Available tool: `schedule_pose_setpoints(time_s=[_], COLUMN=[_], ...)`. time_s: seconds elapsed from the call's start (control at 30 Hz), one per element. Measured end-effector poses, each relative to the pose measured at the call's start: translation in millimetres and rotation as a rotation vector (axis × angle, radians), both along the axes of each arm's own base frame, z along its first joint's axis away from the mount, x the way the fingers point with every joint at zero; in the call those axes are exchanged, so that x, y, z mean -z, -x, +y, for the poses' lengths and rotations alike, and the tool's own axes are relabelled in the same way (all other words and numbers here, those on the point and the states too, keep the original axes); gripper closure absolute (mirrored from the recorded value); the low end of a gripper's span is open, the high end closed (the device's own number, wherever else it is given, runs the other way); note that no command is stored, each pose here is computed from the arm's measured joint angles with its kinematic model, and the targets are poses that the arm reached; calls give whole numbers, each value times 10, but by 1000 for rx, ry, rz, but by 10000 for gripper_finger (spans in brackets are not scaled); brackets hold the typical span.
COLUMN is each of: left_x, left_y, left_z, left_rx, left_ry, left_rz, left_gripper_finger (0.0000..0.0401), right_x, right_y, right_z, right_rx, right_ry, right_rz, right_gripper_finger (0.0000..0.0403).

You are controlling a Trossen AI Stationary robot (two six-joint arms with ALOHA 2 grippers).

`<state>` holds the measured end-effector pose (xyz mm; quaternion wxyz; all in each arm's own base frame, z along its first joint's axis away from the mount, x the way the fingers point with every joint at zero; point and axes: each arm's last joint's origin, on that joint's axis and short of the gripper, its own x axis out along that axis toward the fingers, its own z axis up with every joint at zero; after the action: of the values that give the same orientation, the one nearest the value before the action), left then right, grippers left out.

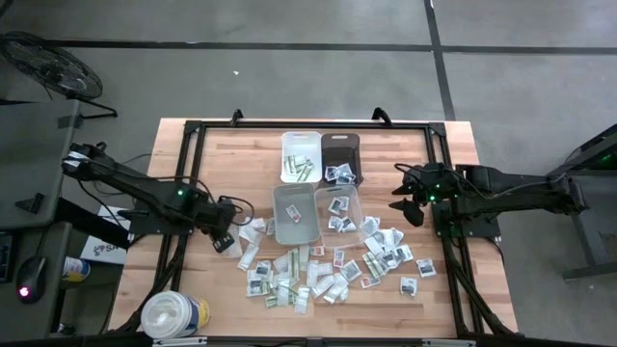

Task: Pick & Place First Aid Supplies
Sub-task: Put the green bandage pack into the white bin

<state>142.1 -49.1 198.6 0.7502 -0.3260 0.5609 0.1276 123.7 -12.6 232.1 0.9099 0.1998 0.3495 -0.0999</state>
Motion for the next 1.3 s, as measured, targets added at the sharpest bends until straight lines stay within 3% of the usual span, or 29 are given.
schedule_pose_setpoints(time_s=[0.13,0.27,0.5,0.83,1.0,1.3], left_x=[-109,-206,-323,-369,-398,-406], left_y=[68,55,-125,-320,-442,-518], left_z=[12,28,70,136,365,1047], left_rx=[38,29,-167,-433,-492,-408], left_ry=[48,20,-192,-432,-484,-505], left_rz=[-83,-223,-474,-632,-651,-629], left_gripper_finger=[401,401,401,401,401,401], right_x=[0,0,0,0,-14,-97], right_y=[0,0,0,0,-12,-72], right_z=[1,0,-1,-2,-6,-48], right_rx=[-2,-1,4,5,22,139], right_ry=[-2,-3,1,2,3,58], right_rz=[0,0,1,0,-19,-124], right_gripper_finger=[181,181,181,181,181,181])
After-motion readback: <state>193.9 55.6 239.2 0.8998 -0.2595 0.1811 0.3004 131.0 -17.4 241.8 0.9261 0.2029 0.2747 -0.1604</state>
